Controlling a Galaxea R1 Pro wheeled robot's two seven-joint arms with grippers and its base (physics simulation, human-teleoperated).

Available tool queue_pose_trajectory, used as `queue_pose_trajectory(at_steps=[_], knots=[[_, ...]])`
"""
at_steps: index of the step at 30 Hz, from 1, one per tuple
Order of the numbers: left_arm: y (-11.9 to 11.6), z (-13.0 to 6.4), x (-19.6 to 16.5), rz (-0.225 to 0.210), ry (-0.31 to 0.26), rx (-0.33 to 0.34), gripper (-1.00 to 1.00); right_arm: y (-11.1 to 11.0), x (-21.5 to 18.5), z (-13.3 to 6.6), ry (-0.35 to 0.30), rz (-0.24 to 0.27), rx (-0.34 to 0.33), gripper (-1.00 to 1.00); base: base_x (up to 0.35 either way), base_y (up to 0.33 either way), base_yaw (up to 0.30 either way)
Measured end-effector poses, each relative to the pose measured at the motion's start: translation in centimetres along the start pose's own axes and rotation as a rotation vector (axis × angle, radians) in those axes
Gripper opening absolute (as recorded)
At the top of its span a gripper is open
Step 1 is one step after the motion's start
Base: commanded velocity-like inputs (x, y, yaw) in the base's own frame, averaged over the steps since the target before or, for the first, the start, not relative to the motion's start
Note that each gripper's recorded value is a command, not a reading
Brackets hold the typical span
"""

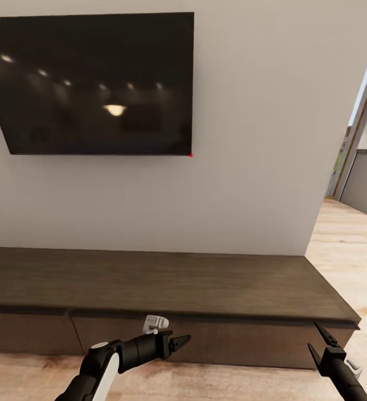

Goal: Place each of the two pumpkins and all three candles from the living room inside a cabinet in the living room (use any cabinet), then make sure every cabinet is closed, and position the cauldron so it is next to a table in the living room.

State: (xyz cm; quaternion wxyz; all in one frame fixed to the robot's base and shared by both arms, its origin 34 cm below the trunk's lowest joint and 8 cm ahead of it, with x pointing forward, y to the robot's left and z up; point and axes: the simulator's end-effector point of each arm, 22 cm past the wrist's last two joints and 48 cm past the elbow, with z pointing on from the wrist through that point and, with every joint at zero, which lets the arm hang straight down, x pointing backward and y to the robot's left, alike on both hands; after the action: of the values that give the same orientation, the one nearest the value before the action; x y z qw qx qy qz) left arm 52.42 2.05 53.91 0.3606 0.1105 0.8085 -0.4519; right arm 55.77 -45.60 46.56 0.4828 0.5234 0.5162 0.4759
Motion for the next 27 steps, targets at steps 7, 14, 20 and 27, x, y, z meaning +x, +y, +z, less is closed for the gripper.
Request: queue_pose_trajectory(at_steps=[7, 14, 20, 27], knots=[[-0.01, 0.0, 0.02, 0.0, 0.001, 0.0, 1.0, -0.01, 0.0, 0.0, 0.0, 0.0, 0.0, 1.0, 0.063, -0.104, 0.0], [-0.02, 0.01, 0.03, 0.0, 0.002, 0.001, 1.0, -0.02, 0.01, 0.0, 0.0, 0.0, 0.0, 1.0, 0.007, -0.055, 0.0], [-0.04, 0.02, 0.03, 0.0, 0.002, 0.001, 1.0, -0.02, 0.01, 0.0, 0.0, 0.0, 0.0, 1.0, 0.001, -0.135, 0.0], [-0.03, 0.02, 0.03, 0.0, 0.002, 0.001, 1.0, -0.02, 0.01, 0.0, 0.0, 0.0, 0.001, 1.0, 0.0, -0.02, 0.0]])
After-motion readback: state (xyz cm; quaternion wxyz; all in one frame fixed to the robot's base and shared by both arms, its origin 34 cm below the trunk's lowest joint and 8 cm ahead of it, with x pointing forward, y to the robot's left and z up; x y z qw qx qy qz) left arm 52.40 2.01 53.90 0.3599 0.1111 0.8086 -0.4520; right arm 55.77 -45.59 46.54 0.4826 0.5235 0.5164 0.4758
